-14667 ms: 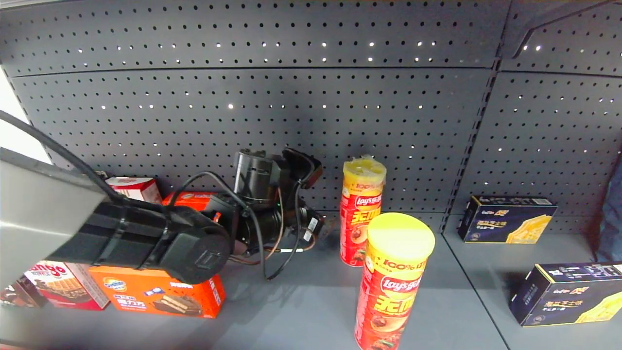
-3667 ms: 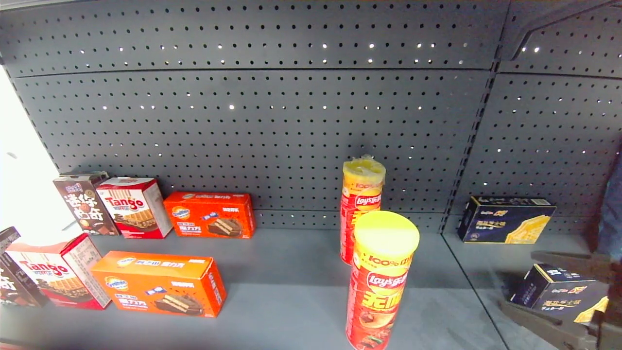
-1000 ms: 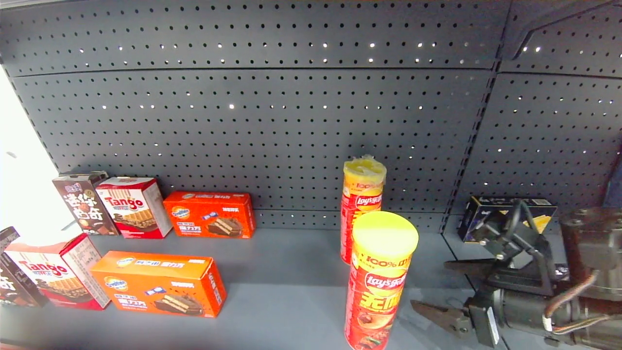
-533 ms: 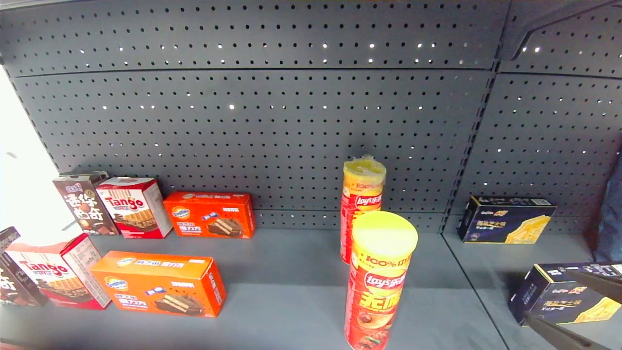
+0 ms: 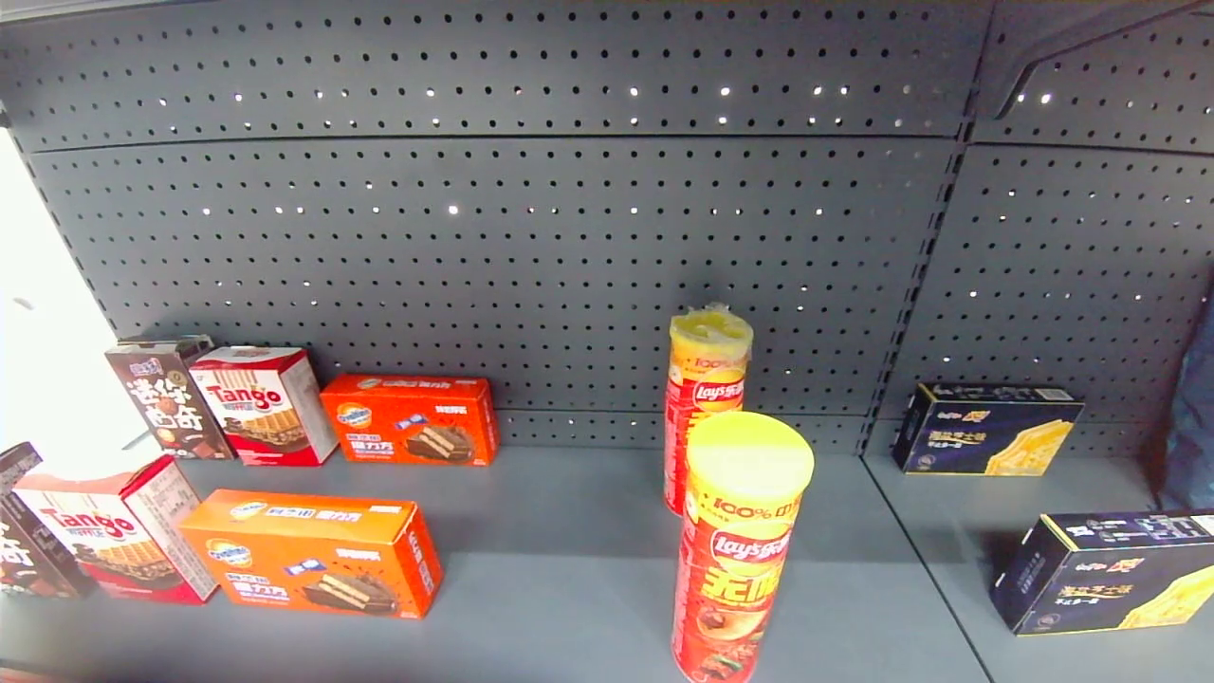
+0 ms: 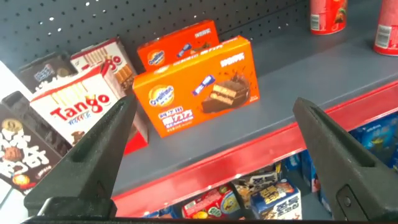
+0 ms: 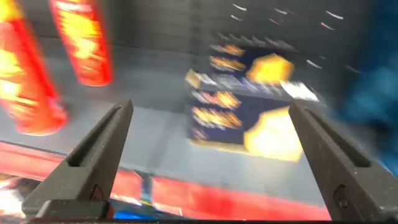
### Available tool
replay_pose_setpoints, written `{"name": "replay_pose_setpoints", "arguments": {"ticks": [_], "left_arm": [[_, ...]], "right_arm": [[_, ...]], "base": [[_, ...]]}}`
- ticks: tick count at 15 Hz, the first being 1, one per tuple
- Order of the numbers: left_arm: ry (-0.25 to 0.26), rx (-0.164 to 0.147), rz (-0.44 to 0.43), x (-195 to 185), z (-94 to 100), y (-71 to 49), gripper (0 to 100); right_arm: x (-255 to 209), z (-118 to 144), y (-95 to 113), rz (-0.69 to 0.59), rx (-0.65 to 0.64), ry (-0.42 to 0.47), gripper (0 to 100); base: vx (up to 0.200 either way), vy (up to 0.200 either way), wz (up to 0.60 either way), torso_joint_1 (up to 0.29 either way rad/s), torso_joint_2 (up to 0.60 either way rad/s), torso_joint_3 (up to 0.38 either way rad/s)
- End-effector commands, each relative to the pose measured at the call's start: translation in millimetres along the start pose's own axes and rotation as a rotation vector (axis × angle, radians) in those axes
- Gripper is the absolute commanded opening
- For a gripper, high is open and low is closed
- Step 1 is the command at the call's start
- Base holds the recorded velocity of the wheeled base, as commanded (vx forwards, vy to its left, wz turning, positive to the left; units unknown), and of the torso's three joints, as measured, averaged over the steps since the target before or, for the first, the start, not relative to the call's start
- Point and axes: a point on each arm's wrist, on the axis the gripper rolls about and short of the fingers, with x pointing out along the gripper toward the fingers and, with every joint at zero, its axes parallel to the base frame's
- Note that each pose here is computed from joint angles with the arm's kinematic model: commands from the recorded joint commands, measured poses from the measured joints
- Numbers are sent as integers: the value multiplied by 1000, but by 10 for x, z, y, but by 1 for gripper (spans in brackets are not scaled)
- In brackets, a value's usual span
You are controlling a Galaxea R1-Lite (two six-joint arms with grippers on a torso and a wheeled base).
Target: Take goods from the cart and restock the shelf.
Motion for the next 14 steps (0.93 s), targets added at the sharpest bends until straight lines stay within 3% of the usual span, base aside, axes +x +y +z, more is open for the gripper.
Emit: {"name": "replay_pose_setpoints", "arguments": {"ticks": [1, 2, 5, 6, 7, 14], "left_arm": [[-28, -4, 13, -37, -62, -14, 100], [-20, -1, 9, -38, -68, -16, 100], [-29, -3, 14, -45, -45, -8, 100], [-25, 3, 9, -39, -64, -15, 100], [-21, 14, 5, -36, -73, -19, 100], [-10, 25, -2, -28, -100, -28, 100]], "right_arm": [[-68, -297, 3, -34, 6, -15, 100], [-29, -429, 25, 1, -4, 29, 100], [-15, -453, 42, 75, 9, 19, 100], [-1, -479, 77, 205, 7, -2, 100], [1, -515, 89, 247, -1, 18, 100], [1, -524, 83, 216, 54, 37, 100]], "base": [[0, 0, 0, 0, 0, 0], [0, 0, 0, 0, 0, 0], [0, 0, 0, 0, 0, 0], [0, 0, 0, 0, 0, 0], [0, 0, 0, 0, 0, 0], [0, 0, 0, 0, 0, 0]]}}
